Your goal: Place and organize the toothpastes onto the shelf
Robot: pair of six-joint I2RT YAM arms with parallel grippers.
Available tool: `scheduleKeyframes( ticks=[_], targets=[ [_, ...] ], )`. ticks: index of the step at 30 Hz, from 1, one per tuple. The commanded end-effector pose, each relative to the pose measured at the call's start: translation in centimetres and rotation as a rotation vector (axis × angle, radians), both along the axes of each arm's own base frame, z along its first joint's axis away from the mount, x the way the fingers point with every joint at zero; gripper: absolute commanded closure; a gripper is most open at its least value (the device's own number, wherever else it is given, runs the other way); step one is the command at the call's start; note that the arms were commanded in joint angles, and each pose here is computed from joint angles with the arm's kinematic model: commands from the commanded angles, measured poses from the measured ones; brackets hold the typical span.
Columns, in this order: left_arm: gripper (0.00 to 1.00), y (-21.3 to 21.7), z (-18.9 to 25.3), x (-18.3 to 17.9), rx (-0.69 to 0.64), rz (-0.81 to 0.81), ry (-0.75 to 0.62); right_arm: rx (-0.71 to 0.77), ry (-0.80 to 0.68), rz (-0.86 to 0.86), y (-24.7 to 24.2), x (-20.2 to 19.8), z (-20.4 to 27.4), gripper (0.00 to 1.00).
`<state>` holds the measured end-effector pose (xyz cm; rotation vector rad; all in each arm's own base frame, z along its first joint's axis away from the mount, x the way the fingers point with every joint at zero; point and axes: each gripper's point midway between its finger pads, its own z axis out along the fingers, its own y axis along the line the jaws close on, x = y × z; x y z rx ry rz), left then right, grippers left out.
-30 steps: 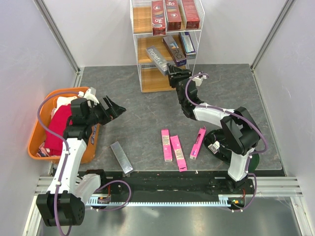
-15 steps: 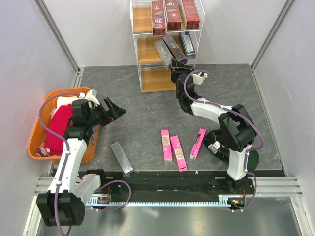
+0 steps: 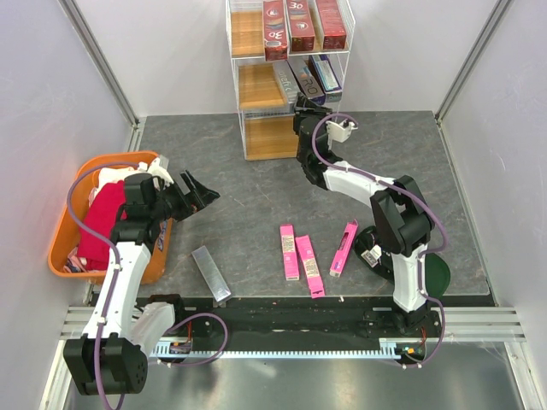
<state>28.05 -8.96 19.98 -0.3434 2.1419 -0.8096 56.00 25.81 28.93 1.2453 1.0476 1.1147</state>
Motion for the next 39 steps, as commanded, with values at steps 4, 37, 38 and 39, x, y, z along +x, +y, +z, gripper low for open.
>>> scheduleKeyframes(
  ticks=[4, 37, 38, 39],
  targets=[
    [0.07, -0.1, 0.5, -0.3, 0.022, -0.040, -0.041, -0.022, -0.008, 0.034, 0.4, 0.1, -0.3, 0.36],
    [0.06, 3.1, -5.4, -4.3, 0.159, 0.104, 0.280, -0.401, -0.013, 0.486, 0.1, -10.2, 1.3, 0.02],
    [0.04, 3.1, -5.9, -4.6, 0.168, 0.098, 0.304, -0.424, -0.009, 0.500, 0.2, -10.6, 1.2, 0.02],
    [0.01, 3.0, -6.0, -4.8, 0.174, 0.092, 0.321, -0.451, 0.007, 0.534, 0.4, -11.4, 1.0, 0.02]
  ],
)
